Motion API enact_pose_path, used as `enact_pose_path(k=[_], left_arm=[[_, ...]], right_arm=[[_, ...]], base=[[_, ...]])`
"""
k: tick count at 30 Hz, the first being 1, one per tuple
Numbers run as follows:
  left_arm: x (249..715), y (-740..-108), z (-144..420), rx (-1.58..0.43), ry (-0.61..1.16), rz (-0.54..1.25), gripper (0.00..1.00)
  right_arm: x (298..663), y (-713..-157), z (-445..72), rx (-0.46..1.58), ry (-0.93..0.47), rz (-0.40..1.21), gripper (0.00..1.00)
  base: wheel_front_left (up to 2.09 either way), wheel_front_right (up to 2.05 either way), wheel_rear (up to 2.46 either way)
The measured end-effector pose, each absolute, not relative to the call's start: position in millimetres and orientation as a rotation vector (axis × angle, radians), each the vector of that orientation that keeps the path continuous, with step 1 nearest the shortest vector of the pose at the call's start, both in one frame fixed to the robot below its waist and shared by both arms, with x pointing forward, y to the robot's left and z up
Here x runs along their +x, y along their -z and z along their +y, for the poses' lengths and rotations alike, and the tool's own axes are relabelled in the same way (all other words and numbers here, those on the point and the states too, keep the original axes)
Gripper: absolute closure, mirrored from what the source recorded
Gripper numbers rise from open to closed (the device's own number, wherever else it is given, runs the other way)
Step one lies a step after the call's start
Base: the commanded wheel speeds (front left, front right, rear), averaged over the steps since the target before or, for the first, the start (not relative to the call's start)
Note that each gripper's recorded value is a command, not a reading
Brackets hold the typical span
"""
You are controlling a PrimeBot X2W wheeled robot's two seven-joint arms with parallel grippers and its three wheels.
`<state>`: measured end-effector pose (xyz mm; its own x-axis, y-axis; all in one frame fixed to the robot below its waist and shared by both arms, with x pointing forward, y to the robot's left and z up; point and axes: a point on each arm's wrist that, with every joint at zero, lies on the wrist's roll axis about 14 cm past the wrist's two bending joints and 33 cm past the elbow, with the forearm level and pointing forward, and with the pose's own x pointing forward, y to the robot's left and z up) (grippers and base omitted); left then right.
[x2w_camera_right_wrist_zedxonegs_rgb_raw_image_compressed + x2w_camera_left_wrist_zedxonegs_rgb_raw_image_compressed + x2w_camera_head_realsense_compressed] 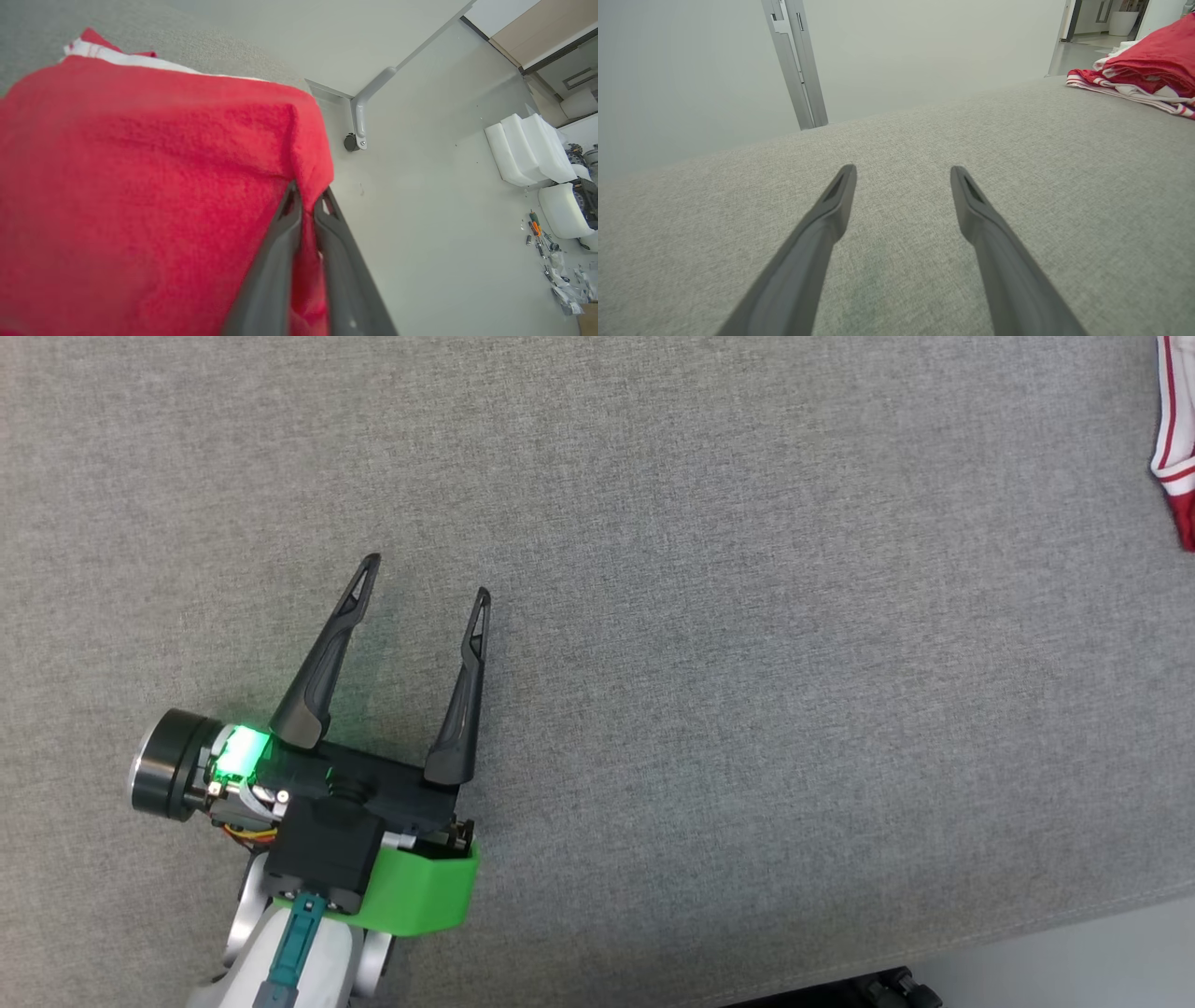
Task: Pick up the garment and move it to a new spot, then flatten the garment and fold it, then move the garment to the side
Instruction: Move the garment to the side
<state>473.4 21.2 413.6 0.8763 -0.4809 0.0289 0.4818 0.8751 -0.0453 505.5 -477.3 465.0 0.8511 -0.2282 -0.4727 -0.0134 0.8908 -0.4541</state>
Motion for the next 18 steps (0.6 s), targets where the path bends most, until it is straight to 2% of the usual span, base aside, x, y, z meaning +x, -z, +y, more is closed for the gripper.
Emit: enact_pose_path(k=[6, 8, 12, 15, 18], left_arm=[[472.3, -420.4, 22.1, -0.052, 0.498, -0.027, 0.0], [471.3, -428.3, 23.5, -0.053, 0.486, -0.039, 0.0], [467.9, -440.0, 24.8, -0.063, 0.47, -0.052, 0.0], [459.9, -454.2, 27.7, -0.083, 0.443, -0.059, 0.0], [452.9, -464.2, 31.6, -0.095, 0.417, -0.063, 0.0]], right_arm=[[508.2, -458.1, -477.7, -0.481, 0.134, 0.542, 0.0], [518.0, -449.1, -450.3, -0.479, 0.06, 0.521, 0.0], [550.7, -468.5, -384.7, -0.379, -0.066, 0.348, 0.0], [538.1, -460.3, -320.9, -0.244, -0.164, 0.26, 0.0], [523.1, -457.6, -280.4, -0.148, -0.211, 0.208, 0.0]], base=[[0.0, 0.0, 0.0], [0.0, 0.0, 0.0], [0.0, 0.0, 0.0], [0.0, 0.0, 0.0], [0.0, 0.0, 0.0]])
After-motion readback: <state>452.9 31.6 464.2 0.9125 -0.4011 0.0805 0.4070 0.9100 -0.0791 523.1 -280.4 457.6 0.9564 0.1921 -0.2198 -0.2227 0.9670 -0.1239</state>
